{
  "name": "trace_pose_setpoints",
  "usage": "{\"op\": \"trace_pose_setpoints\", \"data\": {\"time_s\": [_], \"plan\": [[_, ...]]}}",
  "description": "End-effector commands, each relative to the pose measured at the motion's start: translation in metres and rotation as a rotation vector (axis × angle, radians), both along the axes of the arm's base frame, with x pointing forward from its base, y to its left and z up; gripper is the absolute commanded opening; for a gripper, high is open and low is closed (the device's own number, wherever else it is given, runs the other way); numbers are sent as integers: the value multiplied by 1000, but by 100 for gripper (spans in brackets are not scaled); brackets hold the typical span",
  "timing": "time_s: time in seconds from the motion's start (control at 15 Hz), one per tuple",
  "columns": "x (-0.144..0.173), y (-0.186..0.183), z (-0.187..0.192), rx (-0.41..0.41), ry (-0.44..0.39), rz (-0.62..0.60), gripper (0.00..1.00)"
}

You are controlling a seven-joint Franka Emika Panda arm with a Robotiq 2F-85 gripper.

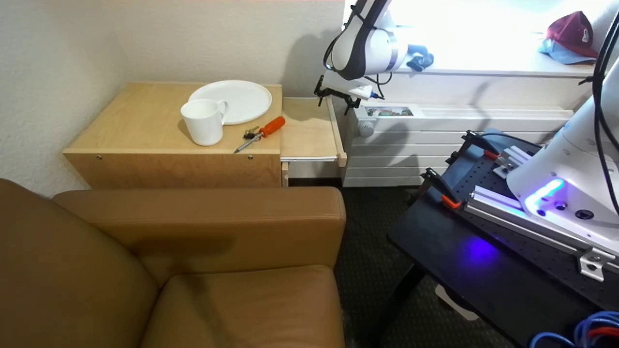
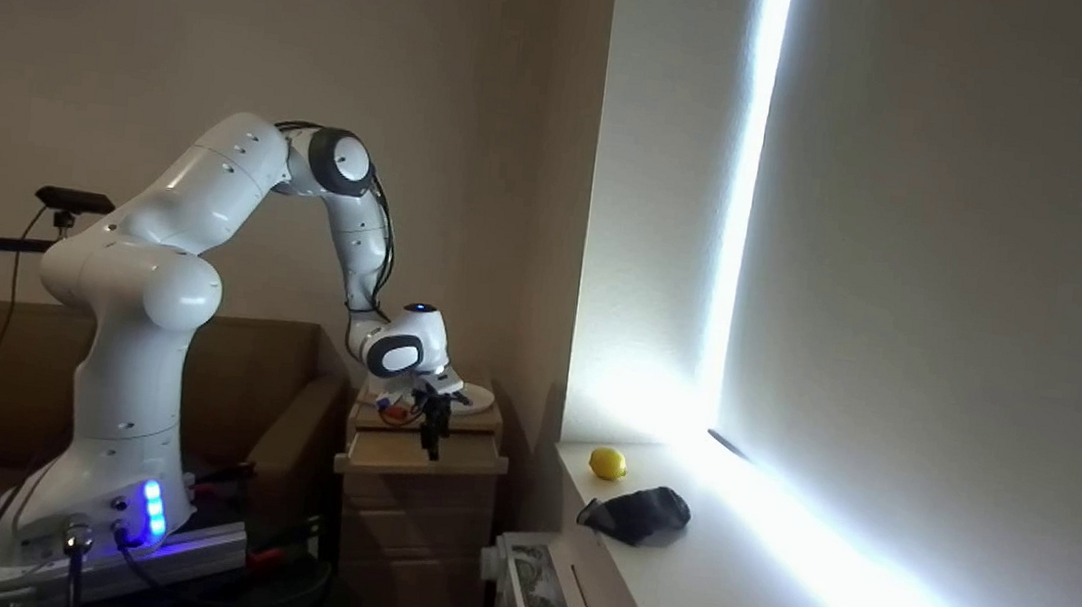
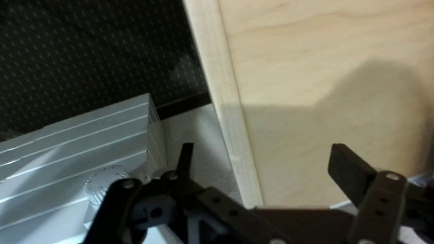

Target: Open the topmost drawer

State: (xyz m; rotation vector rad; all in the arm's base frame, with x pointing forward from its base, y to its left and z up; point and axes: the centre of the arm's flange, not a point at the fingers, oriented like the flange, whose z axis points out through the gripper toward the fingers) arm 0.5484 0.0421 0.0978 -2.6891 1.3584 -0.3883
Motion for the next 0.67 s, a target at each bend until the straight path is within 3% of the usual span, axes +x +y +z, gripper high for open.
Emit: {"op": "trace_pose_setpoints", "data": {"time_s": [0.0,0.13,0.4,0.6], "plan": [[2,-3,3,-3,-30,-18,100],[3,-4,5,-4,-47,-30,100],[-7,-24,2,99,124,85,100],[-12,-50,9,110,235,182,100]]}}
